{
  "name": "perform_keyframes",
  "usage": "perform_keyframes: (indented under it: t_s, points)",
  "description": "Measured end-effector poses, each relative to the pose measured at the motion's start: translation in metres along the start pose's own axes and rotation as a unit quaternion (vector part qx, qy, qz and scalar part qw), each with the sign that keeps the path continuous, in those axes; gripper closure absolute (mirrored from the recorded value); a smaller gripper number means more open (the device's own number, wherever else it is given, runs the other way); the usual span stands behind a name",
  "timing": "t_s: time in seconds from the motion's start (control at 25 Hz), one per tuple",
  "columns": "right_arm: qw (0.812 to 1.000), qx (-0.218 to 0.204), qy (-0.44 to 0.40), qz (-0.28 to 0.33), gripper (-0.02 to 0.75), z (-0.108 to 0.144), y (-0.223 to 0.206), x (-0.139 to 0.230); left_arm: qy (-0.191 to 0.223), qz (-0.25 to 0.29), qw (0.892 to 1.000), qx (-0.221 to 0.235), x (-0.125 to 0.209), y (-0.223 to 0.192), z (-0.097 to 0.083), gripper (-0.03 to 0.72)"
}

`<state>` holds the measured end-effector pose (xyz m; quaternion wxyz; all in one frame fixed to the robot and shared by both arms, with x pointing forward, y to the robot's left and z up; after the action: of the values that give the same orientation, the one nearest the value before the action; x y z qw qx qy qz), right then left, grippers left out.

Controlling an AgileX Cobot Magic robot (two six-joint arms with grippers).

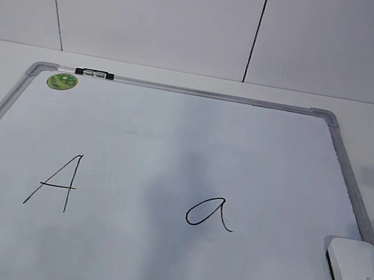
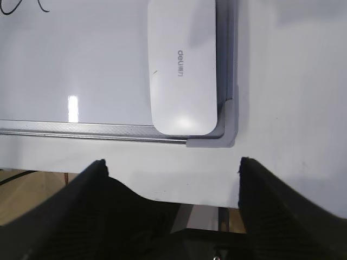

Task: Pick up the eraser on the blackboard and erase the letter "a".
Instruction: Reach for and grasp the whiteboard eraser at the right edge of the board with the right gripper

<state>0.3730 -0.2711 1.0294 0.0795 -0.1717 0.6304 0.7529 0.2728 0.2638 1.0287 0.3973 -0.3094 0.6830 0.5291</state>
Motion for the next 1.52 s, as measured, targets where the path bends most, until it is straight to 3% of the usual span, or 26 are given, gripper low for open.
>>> perform_keyframes:
  t_s: [0.44, 1.04, 1.52]
  points:
    - [0.999, -0.029, 0.003, 0.044, 0.146, 0.011, -0.016, -0.006, 0.000, 0.000, 1.000, 0.000, 0.000, 0.000, 0.000, 0.454]
    - [0.998, -0.024, -0.017, 0.048, 0.146, 0.013, -0.016, -0.007, 0.000, 0.000, 1.000, 0.000, 0.000, 0.000, 0.000, 0.454]
    - [0.993, 0.003, -0.021, 0.117, 0.146, 0.000, -0.049, -0.018, 0.000, 0.000, 1.000, 0.000, 0.000, 0.000, 0.000, 0.454]
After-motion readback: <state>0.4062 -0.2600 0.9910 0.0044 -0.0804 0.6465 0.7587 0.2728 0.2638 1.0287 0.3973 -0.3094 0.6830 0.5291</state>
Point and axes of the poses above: a point on each arm's last joint axis where the gripper is mounted, y pointing back along that axis away from the gripper, z along the wrist's bending axis when the last joint is at zero, x = y × z, the point moved 5 cm from there along -y, pointing out along that axis toward the gripper, and after that the axes turned 8 degrees about y, right-handed, at the moved point
